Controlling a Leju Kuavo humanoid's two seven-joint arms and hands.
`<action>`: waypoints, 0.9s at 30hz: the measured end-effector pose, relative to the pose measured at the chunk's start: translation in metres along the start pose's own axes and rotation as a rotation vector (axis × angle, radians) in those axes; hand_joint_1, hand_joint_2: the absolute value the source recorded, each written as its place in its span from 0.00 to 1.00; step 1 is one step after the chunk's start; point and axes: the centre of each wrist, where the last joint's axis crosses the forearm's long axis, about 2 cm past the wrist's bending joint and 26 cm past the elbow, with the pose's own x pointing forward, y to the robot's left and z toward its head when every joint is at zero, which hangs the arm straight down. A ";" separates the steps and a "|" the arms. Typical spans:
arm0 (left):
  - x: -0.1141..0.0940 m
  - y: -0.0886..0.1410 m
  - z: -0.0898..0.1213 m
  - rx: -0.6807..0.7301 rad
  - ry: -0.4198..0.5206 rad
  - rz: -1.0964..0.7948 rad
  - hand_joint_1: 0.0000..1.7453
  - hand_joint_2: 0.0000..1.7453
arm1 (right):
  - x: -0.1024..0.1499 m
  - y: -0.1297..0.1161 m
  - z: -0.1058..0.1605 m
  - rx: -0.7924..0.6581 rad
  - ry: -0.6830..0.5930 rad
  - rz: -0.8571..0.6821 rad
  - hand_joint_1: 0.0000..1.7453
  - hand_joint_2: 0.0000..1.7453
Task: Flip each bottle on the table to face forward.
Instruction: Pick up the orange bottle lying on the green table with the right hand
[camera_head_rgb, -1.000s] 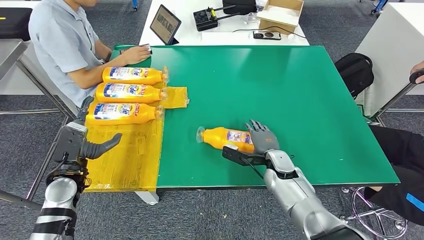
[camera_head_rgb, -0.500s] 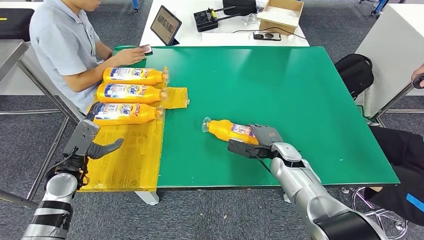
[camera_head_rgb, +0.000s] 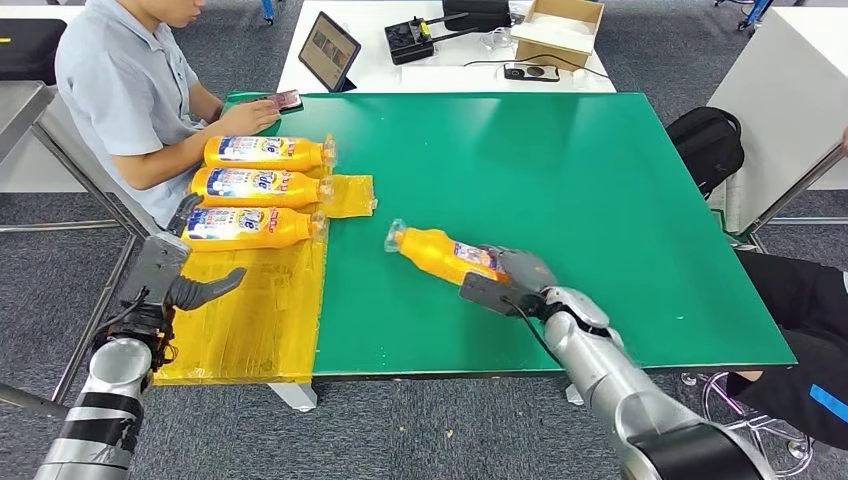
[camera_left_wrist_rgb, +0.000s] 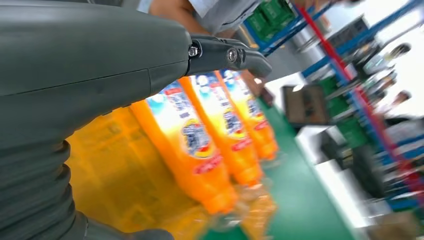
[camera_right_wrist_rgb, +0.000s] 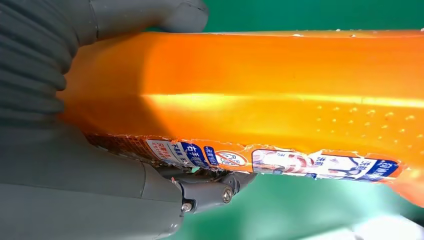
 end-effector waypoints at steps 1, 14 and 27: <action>0.001 -0.002 0.000 0.013 -0.009 0.020 0.00 1.00 | 0.000 0.003 0.001 -0.016 -0.015 -0.016 1.00 1.00; 0.039 -0.081 0.057 0.178 -0.120 0.591 0.00 1.00 | 0.043 0.053 0.053 -0.462 -0.349 -0.293 1.00 1.00; 0.061 -0.143 0.103 -0.097 -0.133 0.573 0.00 1.00 | 0.075 0.061 0.044 -0.410 -0.455 -0.284 1.00 1.00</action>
